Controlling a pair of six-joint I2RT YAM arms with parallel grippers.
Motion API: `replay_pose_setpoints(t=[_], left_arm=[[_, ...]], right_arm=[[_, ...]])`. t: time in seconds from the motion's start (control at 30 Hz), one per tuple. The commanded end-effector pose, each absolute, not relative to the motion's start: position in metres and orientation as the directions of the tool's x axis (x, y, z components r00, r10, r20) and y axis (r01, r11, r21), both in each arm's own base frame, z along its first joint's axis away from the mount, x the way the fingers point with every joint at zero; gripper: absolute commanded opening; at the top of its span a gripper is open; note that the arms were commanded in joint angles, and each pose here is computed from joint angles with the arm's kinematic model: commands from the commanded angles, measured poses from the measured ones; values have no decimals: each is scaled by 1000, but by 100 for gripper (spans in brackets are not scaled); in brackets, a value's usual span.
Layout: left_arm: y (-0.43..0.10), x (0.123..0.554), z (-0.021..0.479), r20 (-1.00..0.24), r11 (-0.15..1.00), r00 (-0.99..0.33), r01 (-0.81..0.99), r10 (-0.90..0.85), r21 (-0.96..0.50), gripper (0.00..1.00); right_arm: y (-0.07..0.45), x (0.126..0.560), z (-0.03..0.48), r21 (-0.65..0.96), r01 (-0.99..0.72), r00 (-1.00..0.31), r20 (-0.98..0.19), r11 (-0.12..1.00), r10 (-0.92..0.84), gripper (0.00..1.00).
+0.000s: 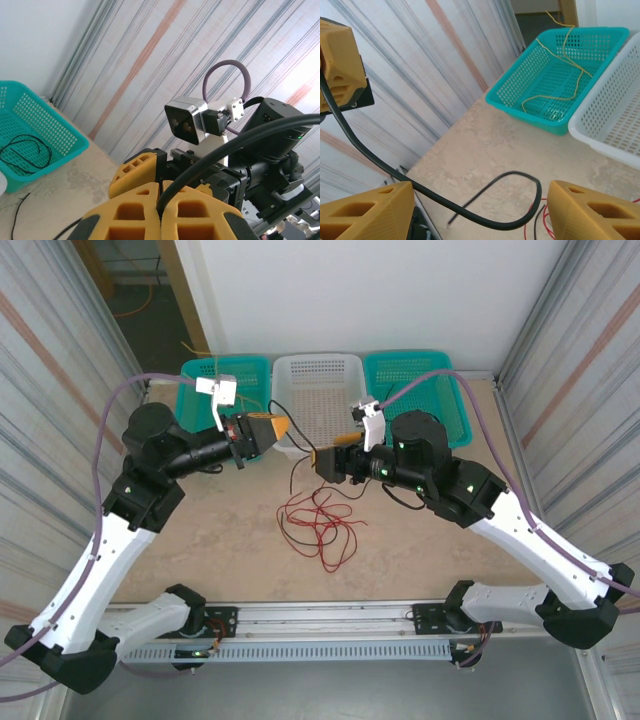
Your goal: Untangle the cables
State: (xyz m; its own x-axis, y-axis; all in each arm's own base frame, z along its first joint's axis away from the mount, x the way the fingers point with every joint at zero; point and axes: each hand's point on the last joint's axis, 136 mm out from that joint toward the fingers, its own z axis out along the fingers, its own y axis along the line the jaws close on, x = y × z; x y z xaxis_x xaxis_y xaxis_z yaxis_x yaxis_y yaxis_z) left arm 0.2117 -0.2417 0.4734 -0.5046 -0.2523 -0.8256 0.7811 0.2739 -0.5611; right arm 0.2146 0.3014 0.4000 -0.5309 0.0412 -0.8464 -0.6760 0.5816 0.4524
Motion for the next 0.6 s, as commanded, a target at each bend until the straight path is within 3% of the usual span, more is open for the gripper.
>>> replay_pose_setpoints(t=[0.0,0.17,0.4,0.5,0.57], left_arm=[[-239,198,495,-839,218,-473,819,-270,-532,0],[-241,201,487,-837,230,-482,811,-257,-538,0],[-244,207,482,-826,225,-500,801,-259,-555,0],[-245,209,481,-824,225,-504,798,-259,-559,0],[-245,210,480,-823,229,-505,796,-260,-560,0]], right_arm=[[309,208,413,444,-721,-502,-864,532,40,69],[313,205,414,434,-735,-500,-866,521,16,69],[330,191,417,446,-784,-504,-863,432,-24,61],[337,189,416,430,-794,-493,-869,429,-41,49],[340,189,415,422,-797,-488,-871,432,-49,35]])
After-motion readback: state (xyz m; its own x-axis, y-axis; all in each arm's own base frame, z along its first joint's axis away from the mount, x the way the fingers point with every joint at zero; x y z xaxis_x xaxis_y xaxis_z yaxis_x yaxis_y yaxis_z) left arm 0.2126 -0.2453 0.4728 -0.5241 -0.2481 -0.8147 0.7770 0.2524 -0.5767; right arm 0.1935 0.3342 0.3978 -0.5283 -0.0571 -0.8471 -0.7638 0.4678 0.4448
